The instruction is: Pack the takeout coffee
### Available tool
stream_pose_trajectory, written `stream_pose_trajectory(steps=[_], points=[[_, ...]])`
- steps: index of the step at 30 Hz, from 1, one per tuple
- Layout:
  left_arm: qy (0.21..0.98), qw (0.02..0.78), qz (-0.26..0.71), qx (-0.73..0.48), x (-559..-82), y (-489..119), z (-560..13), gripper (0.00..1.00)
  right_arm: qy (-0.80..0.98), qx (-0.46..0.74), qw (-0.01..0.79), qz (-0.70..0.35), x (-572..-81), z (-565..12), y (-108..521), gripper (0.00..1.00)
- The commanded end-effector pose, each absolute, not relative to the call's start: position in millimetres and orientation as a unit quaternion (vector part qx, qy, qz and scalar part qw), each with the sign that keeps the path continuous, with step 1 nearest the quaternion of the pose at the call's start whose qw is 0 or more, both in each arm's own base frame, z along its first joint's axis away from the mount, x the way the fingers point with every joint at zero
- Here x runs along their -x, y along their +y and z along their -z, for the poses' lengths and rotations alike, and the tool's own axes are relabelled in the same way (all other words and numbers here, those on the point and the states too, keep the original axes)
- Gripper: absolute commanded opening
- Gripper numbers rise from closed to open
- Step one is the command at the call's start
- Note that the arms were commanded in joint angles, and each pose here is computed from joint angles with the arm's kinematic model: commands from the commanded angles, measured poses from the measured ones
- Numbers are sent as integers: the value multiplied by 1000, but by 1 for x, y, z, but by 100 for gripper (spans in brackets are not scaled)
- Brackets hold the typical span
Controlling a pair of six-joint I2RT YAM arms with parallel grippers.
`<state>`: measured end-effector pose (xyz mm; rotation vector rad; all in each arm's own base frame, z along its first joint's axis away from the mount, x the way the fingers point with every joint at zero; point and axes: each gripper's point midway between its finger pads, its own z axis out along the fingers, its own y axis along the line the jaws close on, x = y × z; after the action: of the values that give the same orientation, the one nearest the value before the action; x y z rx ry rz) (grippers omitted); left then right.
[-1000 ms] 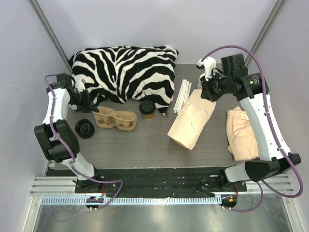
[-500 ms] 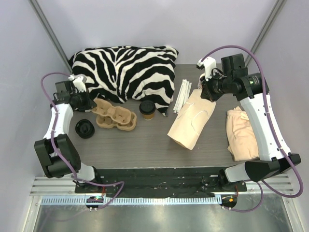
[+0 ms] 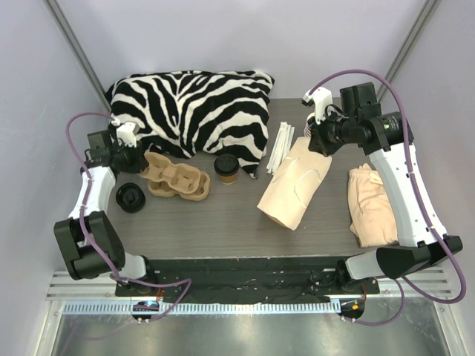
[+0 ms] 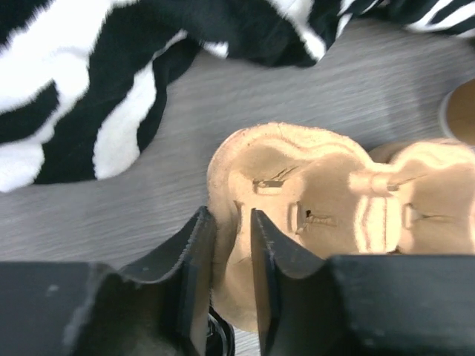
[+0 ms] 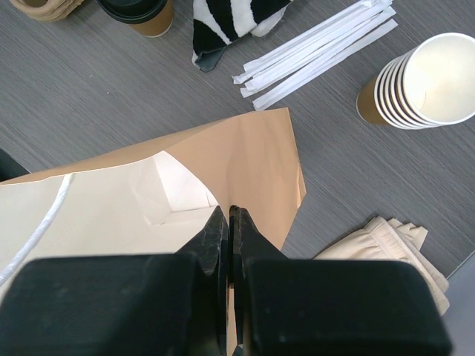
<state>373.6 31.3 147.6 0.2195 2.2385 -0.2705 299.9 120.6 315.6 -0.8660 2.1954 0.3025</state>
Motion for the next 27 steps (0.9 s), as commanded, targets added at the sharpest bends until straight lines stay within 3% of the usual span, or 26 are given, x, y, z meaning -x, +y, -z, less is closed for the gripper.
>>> stream_pose_trajectory(steps=[1, 6, 13, 22, 27], points=[[905, 406, 84, -89, -382, 44, -141, 33, 842, 341, 399, -121, -301, -332, 125, 1], [920, 372, 93, -80, -378, 44, -140, 52, 843, 341, 397, -121, -299, -330, 124, 1], [928, 352, 89, -80, -377, 48, -149, 67, 843, 344, 396, -123, -300, -330, 125, 1], [952, 269, 138, -53, -369, 54, -139, 69, 844, 345, 391, -122, -300, -328, 125, 1], [958, 243, 150, -43, -370, 53, -125, 62, 842, 347, 393, -124, -301, -330, 126, 1]])
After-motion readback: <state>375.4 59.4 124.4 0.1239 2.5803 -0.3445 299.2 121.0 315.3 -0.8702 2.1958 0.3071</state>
